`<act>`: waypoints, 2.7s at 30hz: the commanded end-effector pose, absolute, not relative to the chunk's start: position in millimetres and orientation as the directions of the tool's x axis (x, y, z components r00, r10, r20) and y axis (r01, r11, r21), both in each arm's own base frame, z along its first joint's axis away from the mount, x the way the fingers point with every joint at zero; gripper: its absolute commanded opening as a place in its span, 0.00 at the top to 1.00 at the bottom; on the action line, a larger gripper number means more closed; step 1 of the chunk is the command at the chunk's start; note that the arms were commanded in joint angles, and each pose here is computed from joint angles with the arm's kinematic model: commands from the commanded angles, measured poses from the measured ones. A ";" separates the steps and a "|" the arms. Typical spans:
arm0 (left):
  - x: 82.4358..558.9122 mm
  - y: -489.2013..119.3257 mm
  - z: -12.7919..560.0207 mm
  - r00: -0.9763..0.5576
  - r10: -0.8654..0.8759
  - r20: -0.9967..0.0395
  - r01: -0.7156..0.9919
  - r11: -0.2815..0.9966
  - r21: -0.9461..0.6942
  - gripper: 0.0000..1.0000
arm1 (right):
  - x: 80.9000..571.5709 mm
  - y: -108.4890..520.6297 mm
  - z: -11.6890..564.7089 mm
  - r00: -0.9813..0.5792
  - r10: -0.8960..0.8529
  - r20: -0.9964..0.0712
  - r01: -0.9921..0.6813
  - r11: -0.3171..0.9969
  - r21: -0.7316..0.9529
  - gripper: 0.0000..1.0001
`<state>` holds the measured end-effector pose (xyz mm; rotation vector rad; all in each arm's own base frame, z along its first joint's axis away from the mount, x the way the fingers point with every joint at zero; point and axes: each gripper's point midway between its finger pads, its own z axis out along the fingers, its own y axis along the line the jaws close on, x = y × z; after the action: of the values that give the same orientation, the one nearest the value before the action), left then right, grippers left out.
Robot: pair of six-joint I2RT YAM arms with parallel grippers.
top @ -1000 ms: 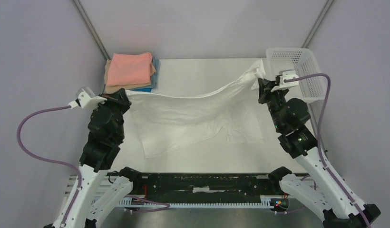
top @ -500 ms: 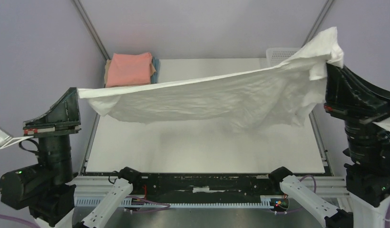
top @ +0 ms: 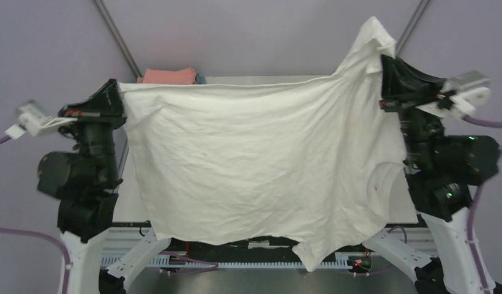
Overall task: Fold and stack the t-shirts
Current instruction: Flatten out the tshirt, then grab the side of the flattened tshirt closest away from the robot with both arms
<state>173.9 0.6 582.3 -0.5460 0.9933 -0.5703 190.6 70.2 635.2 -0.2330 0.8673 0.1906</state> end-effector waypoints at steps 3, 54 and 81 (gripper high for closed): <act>322.2 15.4 439.7 0.326 -0.412 -0.851 -0.421 0.742 -0.521 0.98 | 331.5 65.4 496.7 0.384 -0.123 -0.915 0.088 0.991 -0.097 0.98; 333.3 -87.0 19.4 -0.669 -0.492 -0.557 -0.423 0.868 -0.259 0.17 | 579.2 102.0 73.1 -0.485 0.058 -0.872 -0.023 0.997 0.078 0.02; 347.7 -92.3 47.8 -0.645 -0.482 -0.593 -0.370 0.876 -0.309 0.15 | 355.8 117.8 42.5 -0.629 0.005 -0.778 -0.134 0.984 0.115 0.02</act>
<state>341.6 -95.1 64.2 -0.5956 2.3264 -0.2330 347.1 138.2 39.5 -0.1895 2.2787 0.3116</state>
